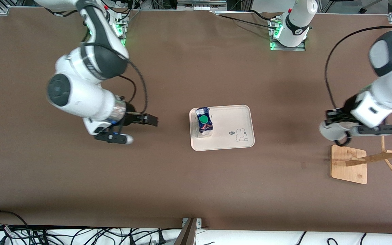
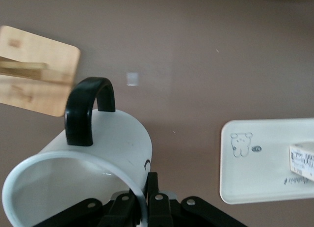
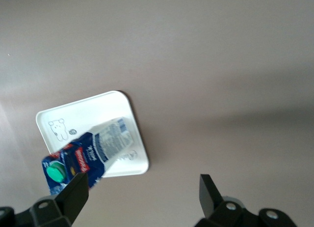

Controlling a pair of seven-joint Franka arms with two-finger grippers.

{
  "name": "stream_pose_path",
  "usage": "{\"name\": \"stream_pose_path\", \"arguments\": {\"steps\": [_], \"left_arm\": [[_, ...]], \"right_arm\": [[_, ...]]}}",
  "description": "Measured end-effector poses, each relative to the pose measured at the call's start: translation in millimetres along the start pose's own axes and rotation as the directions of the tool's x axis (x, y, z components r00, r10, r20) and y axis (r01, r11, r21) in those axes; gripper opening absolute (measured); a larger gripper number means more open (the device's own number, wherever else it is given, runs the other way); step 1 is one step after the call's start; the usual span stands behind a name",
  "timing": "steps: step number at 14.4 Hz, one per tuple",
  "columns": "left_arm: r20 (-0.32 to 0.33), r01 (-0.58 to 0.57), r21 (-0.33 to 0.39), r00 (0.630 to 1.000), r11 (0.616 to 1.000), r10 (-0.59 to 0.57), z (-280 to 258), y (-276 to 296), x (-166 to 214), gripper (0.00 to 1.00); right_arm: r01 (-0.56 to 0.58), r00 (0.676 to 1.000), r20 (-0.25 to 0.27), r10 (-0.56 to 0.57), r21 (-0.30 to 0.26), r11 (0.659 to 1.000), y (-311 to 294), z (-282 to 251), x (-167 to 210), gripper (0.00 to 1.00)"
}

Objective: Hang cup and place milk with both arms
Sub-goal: 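Carry the mug to the wooden stand while the right gripper reaches the carton, then hang the mug handle on the stand peg while the right gripper descends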

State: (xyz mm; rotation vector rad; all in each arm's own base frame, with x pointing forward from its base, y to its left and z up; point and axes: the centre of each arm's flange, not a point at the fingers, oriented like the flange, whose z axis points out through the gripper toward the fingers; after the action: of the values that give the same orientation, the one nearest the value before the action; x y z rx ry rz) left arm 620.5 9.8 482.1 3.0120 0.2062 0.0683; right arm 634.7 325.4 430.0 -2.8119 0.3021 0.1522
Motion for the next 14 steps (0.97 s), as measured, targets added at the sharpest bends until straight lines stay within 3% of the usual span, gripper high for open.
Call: {"name": "stream_pose_path", "arguments": {"steps": [7, 14], "left_arm": [[-0.037, -0.025, 0.017, 0.999, 1.0, 0.025, -11, -51, 23, 0.07], [-0.063, -0.087, 0.031, 0.994, 0.996, 0.089, -12, -70, 36, 0.07]], "right_arm": [[-0.108, 0.994, -0.032, 0.108, 0.019, 0.994, -62, 74, -37, 1.0], [-0.204, 0.977, -0.052, 0.207, 0.054, 0.978, -90, 91, -60, 1.0]]}}
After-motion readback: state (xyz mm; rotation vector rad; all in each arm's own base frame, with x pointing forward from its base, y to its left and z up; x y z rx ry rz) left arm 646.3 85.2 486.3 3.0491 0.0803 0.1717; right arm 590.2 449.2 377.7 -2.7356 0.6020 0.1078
